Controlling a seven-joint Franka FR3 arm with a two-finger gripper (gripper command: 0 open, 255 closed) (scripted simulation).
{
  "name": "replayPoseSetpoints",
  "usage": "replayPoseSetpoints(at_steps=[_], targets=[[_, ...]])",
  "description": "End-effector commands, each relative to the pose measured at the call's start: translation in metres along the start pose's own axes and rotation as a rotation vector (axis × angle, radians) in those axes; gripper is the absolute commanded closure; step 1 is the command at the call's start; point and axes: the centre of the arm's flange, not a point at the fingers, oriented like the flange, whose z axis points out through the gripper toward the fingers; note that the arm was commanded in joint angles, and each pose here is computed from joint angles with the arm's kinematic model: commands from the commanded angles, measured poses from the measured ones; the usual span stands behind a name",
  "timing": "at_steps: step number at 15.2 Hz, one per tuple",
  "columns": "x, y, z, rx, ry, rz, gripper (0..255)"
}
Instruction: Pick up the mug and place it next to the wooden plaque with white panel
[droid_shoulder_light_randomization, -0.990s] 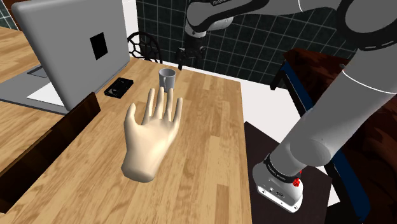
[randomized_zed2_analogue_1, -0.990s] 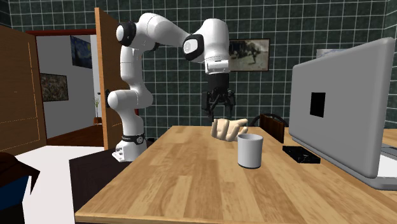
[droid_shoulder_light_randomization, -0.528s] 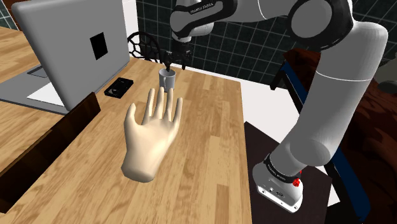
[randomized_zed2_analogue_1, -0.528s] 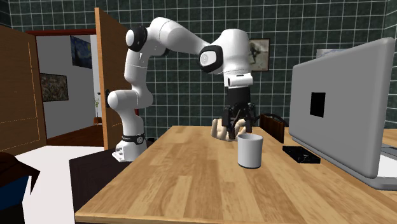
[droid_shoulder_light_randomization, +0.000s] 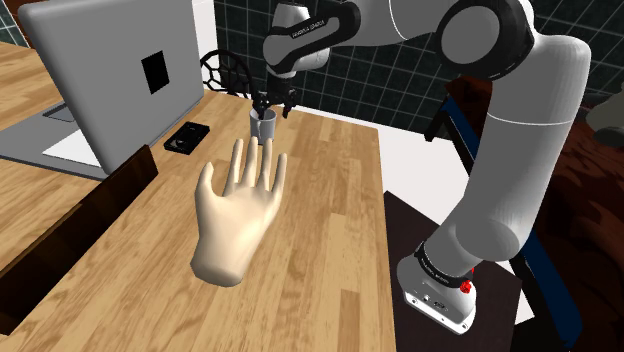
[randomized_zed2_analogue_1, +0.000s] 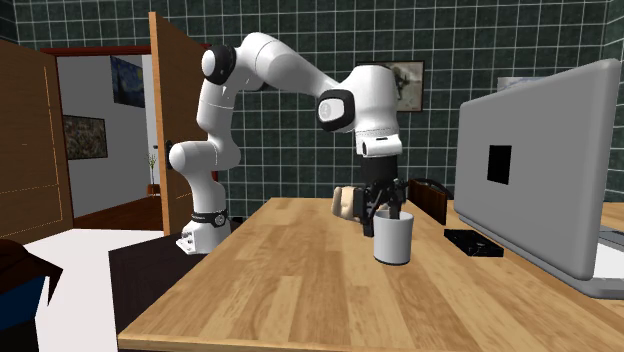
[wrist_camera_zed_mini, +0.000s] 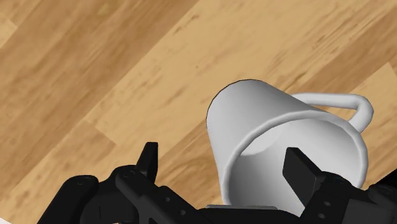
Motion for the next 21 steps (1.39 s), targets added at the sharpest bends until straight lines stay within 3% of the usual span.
replayPoseSetpoints(at_steps=[1, 7, 8, 17, 21], targets=[[0.0, 0.0, 0.003, 0.0, 0.0, 0.0, 0], [0.0, 0.0, 0.003, 0.0, 0.0, 0.0, 0], [0.0, 0.0, 0.003, 0.0, 0.0, 0.0, 255], [0.0, 0.0, 0.003, 0.0, 0.0, 0.0, 255], [0.001, -0.002, -0.018, 0.0, 0.0, 0.0, 255]])
